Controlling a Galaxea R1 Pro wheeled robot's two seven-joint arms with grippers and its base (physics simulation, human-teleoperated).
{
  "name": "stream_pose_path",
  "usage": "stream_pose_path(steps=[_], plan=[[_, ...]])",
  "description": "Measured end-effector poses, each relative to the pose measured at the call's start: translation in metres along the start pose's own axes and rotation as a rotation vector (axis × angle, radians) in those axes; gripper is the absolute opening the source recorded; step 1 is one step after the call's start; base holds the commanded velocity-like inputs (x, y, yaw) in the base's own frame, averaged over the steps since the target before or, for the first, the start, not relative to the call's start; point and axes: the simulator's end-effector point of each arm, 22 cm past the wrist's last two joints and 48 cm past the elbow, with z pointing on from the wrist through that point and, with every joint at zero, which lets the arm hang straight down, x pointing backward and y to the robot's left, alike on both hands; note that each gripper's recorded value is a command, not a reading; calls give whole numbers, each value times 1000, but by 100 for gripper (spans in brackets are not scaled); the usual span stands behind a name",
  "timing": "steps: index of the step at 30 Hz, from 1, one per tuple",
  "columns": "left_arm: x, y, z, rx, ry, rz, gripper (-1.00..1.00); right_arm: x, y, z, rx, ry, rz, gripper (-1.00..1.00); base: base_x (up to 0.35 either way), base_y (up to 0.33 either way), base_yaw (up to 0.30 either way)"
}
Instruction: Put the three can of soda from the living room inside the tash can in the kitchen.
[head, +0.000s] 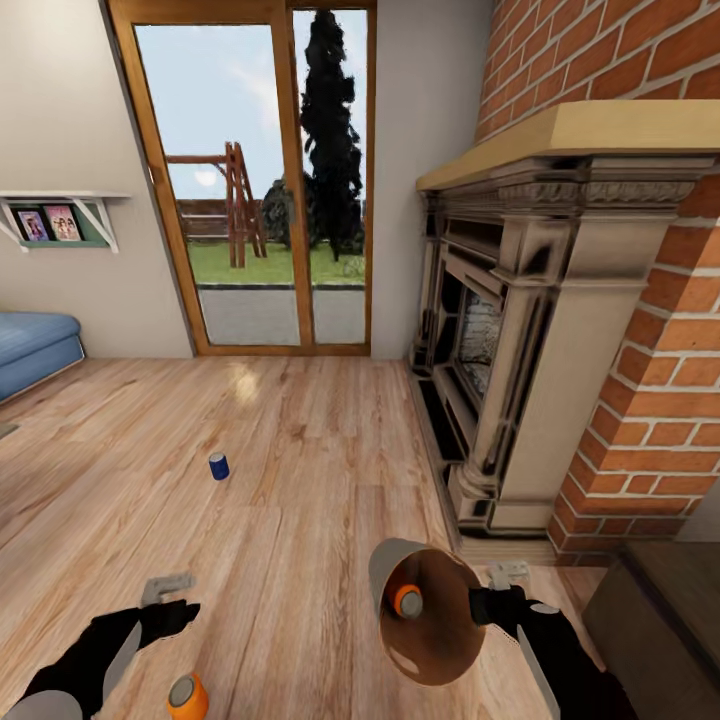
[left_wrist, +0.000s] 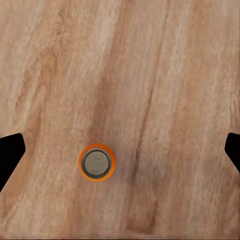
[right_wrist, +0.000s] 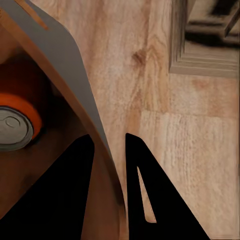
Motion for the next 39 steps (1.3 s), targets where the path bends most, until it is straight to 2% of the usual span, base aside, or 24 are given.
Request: stream_pose_path(steps=[2, 6, 11, 15, 22, 26, 34, 39], plan=[[-7, 4, 0, -21, 22, -13, 100, -16, -2, 2, 3, 22, 6, -100, 2, 0, 0], [-10, 7, 0, -35, 40, -28, 100, -59, -3, 0, 2, -2, 16, -100, 0, 0, 0], [-20, 6, 1, -40, -4, -23, 100, -100, 7, 1, -11, -30, 20, -100, 0, 0, 0], [-23, 6, 2, -40, -22, -22, 100, -104, 5, 1, 12, -5, 12, -100, 0, 0, 0], [-34, 6, 1, -42, -76, -11, 100, -107, 5, 2, 15, -4, 11, -100, 0, 0, 0], [-35, 6, 1, -43, -79, -10, 100, -126, 11, 0, 4, -36, 12, -100, 0, 0, 0], [-35, 6, 1, -43, -78, -7, 100, -132, 22, 1, -10, -44, 5, -100, 0, 0, 0], [-36, 6, 1, -43, -86, -7, 100, -132, 29, 1, -16, -42, -19, -100, 0, 0, 0]])
